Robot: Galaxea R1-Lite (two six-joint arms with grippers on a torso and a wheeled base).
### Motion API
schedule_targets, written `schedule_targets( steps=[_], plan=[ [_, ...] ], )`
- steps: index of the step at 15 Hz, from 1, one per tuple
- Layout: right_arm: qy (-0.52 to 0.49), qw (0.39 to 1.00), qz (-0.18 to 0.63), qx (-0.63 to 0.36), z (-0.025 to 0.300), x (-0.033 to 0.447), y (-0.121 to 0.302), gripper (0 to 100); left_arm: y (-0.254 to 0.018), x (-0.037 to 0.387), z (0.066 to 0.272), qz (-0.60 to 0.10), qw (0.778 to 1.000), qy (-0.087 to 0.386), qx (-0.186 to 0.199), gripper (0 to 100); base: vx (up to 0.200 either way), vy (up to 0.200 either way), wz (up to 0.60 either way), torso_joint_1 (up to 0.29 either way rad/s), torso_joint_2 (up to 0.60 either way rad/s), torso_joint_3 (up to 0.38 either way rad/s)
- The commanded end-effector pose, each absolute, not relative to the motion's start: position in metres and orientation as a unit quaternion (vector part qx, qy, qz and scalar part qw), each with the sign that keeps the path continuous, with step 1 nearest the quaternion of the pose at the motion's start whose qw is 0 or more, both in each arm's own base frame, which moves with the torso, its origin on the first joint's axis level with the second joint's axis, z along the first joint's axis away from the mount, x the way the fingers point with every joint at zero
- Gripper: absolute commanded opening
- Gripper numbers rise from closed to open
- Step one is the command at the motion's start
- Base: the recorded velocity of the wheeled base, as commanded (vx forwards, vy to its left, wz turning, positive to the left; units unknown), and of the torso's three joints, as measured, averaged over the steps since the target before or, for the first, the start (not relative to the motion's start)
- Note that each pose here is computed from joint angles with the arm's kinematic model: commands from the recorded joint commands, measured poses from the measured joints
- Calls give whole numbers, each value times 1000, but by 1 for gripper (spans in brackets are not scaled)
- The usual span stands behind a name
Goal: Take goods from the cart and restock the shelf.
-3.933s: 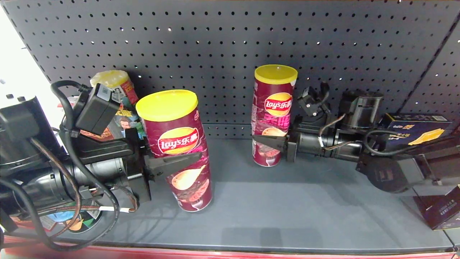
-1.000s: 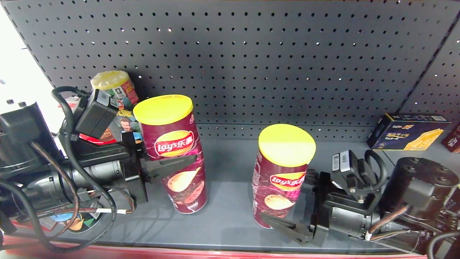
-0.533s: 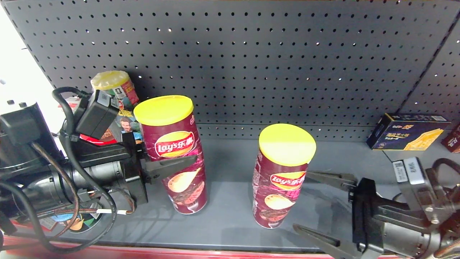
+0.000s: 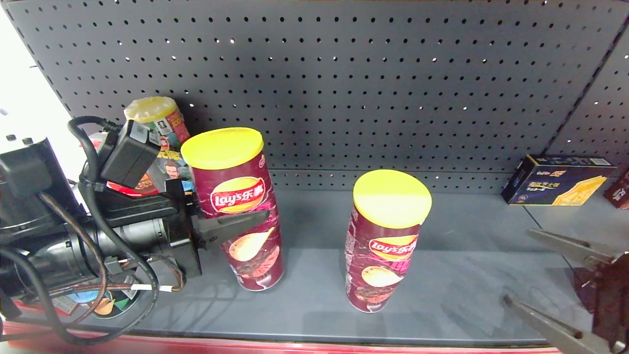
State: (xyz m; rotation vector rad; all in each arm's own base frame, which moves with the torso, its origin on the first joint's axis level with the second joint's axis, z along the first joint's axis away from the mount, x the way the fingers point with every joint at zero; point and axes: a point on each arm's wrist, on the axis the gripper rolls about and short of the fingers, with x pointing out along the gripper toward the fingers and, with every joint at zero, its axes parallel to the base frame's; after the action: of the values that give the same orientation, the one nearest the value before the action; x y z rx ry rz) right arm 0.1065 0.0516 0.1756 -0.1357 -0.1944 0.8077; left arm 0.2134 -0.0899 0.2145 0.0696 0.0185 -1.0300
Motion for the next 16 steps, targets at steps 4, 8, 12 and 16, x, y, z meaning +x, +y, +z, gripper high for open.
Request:
schedule_targets(
  steps=[4,8,12,16],
  plan=[
    [-100,971,204,-68,157,18,9,100,-87,204,220,-492,870,-4,35,0,0,0,0,0,0,0],
    [-84,981,164,-66,127,-16,4,100,-86,203,223,-492,870,-11,37,0,0,0,0,0,0,0],
    [-7,997,43,-64,88,-15,-1,100,-86,201,224,-493,869,-13,37,0,0,0,0,0,0,0],
    [15,997,-51,-49,84,-15,-5,100,-86,199,222,-494,868,-11,39,0,0,0,0,0,0,0]
  ],
)
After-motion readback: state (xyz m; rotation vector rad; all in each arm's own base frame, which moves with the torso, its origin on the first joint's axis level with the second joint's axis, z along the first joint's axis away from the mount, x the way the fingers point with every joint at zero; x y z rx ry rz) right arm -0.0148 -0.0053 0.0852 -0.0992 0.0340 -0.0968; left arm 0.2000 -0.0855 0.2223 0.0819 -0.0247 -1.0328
